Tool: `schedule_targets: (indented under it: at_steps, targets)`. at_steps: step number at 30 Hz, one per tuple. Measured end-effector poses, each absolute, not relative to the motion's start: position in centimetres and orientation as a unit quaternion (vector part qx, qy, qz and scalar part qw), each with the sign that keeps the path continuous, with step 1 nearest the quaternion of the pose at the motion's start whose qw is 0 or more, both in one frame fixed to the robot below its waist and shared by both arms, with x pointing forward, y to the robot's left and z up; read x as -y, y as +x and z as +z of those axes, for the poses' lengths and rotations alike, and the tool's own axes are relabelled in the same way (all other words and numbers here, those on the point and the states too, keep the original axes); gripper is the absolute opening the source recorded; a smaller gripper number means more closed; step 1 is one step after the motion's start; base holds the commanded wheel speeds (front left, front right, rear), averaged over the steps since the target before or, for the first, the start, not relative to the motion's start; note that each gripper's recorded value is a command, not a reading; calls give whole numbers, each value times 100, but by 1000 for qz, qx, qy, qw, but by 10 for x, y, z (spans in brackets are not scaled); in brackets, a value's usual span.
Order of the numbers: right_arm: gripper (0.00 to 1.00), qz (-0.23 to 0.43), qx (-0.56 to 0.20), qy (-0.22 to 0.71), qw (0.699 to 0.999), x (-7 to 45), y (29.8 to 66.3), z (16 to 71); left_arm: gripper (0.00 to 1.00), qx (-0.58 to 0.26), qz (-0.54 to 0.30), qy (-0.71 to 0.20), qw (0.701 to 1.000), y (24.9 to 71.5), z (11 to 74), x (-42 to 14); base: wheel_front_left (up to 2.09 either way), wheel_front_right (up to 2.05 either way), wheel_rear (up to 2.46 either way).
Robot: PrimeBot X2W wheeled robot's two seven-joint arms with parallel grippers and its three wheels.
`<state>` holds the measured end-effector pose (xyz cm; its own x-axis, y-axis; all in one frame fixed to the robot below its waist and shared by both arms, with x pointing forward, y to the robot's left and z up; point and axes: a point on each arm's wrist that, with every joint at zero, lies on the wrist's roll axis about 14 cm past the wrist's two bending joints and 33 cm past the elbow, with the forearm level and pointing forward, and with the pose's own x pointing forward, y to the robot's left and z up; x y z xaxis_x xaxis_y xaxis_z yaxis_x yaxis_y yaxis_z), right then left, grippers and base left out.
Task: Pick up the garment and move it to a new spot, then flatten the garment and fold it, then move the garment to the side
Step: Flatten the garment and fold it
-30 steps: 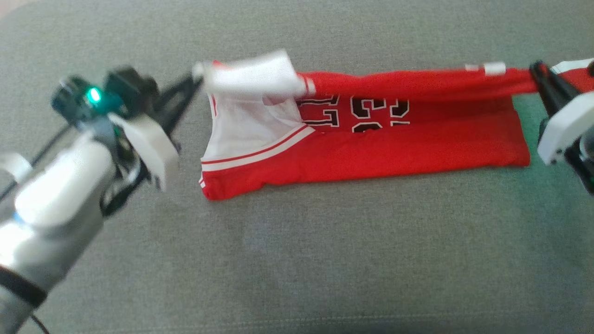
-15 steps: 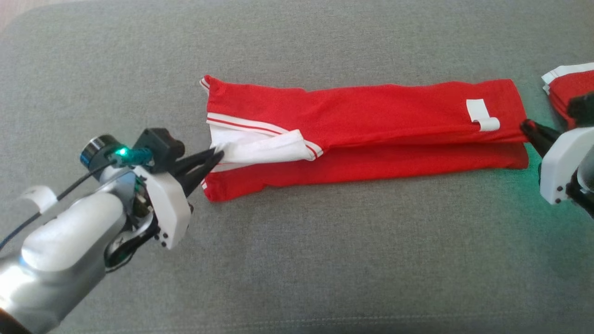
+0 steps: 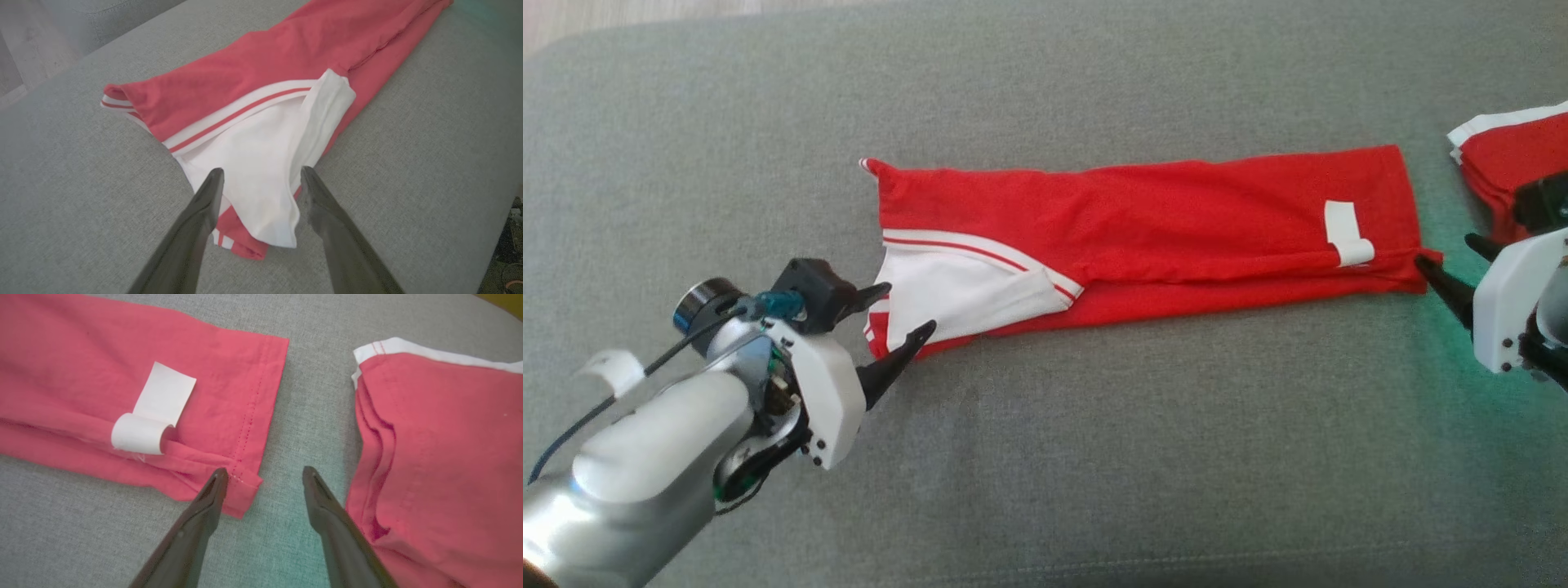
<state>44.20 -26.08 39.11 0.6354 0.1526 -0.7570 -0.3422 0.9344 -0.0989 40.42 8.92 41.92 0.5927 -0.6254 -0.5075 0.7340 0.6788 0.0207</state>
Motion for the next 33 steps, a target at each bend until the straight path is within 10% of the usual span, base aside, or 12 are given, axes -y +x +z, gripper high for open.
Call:
schedule_targets:
  at_steps: [15, 33]
  targets:
    - [100, 90, -264, -37, 960, 276, 444, 465, 100, -61, -208, -8, 976, 440, 502, -110, 0, 0, 0]
    - [100, 71, -9, 146, 987, 201, 434, 511, 100, 64, -68, -158, 983, 400, 543, -135, 0, 0, 0]
